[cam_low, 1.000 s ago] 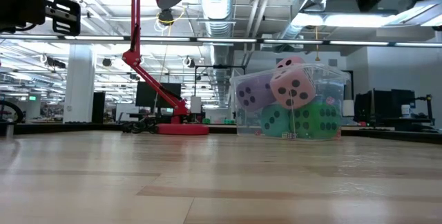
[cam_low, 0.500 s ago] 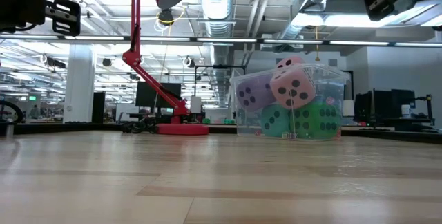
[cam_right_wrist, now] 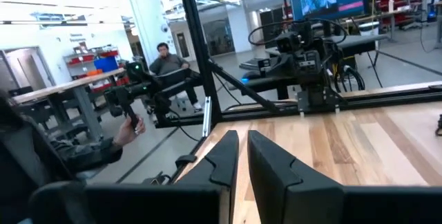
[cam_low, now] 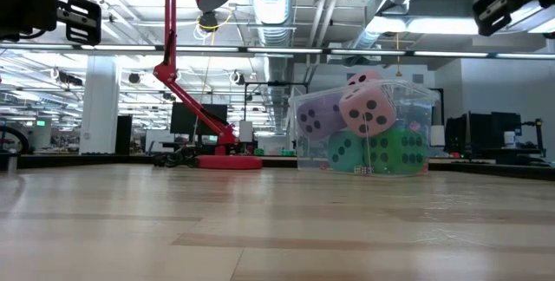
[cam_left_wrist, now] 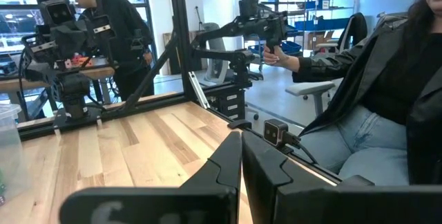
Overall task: Pick & Place Dice
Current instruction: Return to Home Position
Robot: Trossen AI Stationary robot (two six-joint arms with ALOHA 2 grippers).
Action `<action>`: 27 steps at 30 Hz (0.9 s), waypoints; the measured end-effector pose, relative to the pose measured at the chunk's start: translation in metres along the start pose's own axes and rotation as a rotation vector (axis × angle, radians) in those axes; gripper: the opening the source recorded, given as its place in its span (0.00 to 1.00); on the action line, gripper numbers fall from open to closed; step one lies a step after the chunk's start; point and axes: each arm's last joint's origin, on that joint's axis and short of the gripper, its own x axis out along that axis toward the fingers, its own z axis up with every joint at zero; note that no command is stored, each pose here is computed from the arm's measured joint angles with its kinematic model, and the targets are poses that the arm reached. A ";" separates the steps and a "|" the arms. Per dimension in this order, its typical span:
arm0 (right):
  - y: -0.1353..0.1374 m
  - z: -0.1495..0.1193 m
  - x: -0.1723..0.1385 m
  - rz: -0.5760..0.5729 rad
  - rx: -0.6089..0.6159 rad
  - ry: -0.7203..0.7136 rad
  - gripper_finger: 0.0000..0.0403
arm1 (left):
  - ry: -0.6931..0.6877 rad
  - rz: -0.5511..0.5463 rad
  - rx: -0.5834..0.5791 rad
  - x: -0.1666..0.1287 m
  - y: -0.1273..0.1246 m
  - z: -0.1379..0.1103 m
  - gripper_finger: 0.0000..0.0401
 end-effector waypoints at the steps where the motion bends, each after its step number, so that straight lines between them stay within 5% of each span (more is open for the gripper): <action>1: 0.000 -0.001 -0.002 0.002 0.000 -0.002 0.08 | 0.000 0.000 0.000 0.000 0.000 0.000 0.00; 16: -0.003 -0.013 -0.006 0.004 -0.006 -0.014 0.08 | 0.000 0.000 -0.001 0.000 0.000 0.000 0.00; 27: -0.011 -0.058 0.004 -0.002 -0.040 0.049 0.08 | 0.000 0.000 -0.002 0.000 0.000 0.000 0.00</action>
